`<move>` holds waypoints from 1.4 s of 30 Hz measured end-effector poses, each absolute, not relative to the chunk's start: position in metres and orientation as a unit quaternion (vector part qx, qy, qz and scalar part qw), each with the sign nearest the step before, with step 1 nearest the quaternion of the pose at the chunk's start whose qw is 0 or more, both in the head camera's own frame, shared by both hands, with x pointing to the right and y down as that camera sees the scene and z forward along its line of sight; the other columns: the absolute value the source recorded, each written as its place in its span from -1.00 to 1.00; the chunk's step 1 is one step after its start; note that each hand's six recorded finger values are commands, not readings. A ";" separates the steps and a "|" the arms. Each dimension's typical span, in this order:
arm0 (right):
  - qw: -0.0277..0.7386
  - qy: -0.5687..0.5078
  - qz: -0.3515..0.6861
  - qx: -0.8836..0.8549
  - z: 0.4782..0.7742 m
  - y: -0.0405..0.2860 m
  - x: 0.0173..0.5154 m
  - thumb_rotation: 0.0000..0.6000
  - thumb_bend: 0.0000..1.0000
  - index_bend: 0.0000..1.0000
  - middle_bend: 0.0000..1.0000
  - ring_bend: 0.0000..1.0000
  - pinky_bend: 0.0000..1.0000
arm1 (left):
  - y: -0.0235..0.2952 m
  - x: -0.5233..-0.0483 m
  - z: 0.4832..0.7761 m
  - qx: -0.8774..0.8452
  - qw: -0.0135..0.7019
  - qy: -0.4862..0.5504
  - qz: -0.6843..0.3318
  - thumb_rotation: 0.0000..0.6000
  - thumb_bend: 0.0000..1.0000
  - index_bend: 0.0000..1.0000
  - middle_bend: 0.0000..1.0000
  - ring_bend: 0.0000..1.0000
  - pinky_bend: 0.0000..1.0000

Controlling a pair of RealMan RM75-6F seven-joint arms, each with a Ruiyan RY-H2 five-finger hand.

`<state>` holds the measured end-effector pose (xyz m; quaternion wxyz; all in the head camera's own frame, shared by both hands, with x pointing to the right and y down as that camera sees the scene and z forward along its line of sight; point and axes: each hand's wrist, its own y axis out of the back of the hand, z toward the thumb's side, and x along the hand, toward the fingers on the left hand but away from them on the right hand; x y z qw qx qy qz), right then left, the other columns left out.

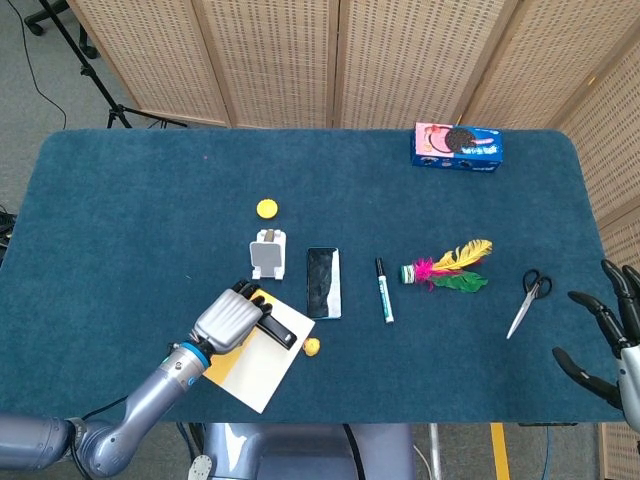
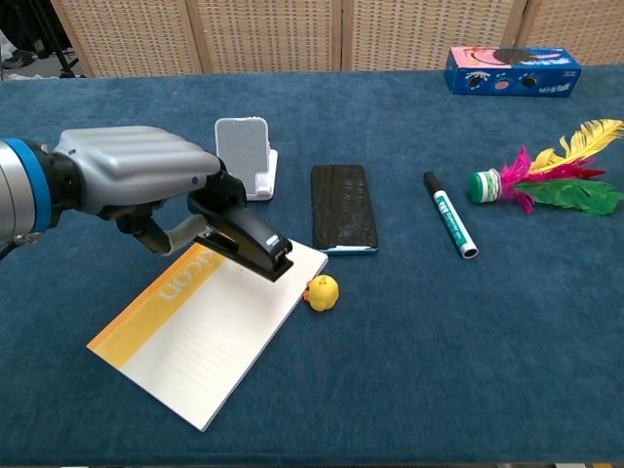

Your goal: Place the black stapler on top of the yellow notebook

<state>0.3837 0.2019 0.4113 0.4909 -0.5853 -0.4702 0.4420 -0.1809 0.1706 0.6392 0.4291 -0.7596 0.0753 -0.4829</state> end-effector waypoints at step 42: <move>0.501 -0.486 0.421 -0.579 0.405 0.202 0.382 1.00 -0.58 -0.49 -0.96 -0.98 -1.00 | 0.184 -0.215 0.646 -0.717 0.443 -0.030 -0.537 1.00 -0.31 -1.00 -1.00 -1.00 -1.00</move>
